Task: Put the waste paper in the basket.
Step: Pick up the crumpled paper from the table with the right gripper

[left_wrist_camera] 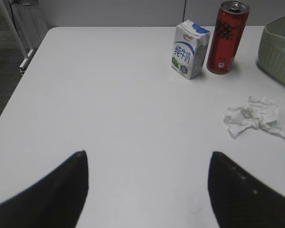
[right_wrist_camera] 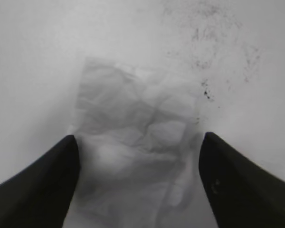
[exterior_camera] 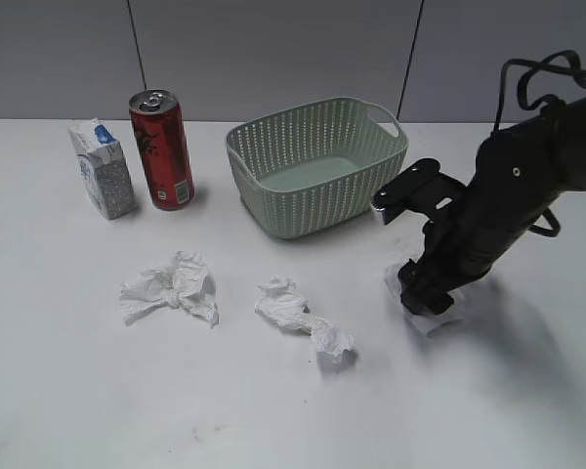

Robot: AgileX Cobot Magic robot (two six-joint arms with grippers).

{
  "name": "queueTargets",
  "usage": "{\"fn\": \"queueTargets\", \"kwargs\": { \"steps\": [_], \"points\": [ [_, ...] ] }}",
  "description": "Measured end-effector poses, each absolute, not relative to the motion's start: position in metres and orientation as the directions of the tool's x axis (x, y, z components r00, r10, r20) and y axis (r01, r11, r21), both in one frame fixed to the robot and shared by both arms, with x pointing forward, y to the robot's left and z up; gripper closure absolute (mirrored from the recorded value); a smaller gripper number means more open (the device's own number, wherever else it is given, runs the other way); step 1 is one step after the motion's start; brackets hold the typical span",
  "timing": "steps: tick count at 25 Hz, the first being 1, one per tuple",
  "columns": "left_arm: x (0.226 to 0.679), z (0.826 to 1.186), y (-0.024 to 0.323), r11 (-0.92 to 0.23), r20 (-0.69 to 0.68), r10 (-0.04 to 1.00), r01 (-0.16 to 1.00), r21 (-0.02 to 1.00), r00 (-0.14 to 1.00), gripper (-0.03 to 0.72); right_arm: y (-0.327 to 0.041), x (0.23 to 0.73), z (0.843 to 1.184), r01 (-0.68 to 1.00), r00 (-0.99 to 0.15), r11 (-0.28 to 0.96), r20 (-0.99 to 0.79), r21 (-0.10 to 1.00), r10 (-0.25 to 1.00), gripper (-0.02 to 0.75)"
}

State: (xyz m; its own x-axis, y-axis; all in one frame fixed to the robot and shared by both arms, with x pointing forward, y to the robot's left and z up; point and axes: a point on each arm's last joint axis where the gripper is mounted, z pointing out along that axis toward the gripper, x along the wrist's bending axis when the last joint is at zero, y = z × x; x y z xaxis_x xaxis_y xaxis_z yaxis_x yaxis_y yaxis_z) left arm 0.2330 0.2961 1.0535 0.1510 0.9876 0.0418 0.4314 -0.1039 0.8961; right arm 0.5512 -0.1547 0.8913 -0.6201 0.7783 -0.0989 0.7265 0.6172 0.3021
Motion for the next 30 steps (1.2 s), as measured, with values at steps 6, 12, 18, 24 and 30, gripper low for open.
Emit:
{"fn": "queueTargets", "kwargs": {
  "steps": [6, 12, 18, 24, 30],
  "points": [
    [0.233, 1.054, 0.296, -0.104, 0.042, 0.988, 0.431, 0.896, 0.151, 0.097, -0.154, 0.553, 0.883, 0.732, -0.620, 0.617, -0.094, 0.290, 0.779, 0.158],
    [0.233, 1.054, 0.296, -0.104, 0.042, 0.988, 0.431, 0.896, 0.151, 0.097, -0.152, 0.554, 0.881, 0.736, -0.614, 0.609, -0.087, 0.295, 0.784, 0.400],
    [0.233, 1.054, 0.296, -0.104, 0.042, 0.988, 0.431, 0.896, 0.151, 0.097, -0.149, 0.554, 0.879, 0.764, -0.581, 0.567, -0.053, 0.306, 0.812, 0.735],
    [0.233, 1.054, 0.296, -0.104, 0.042, 0.988, 0.431, 0.896, 0.151, 0.097, -0.145, 0.557, 0.888, 0.814, -0.558, 0.546, 0.007, 0.197, 0.830, 0.745],
    [0.233, 1.054, 0.296, -0.104, 0.042, 0.988, 0.431, 0.896, 0.151, 0.097, -0.131, 0.579, 0.946, 0.815, -0.555, 0.534, 0.037, 0.225, 0.831, 0.745]
  ]
}}
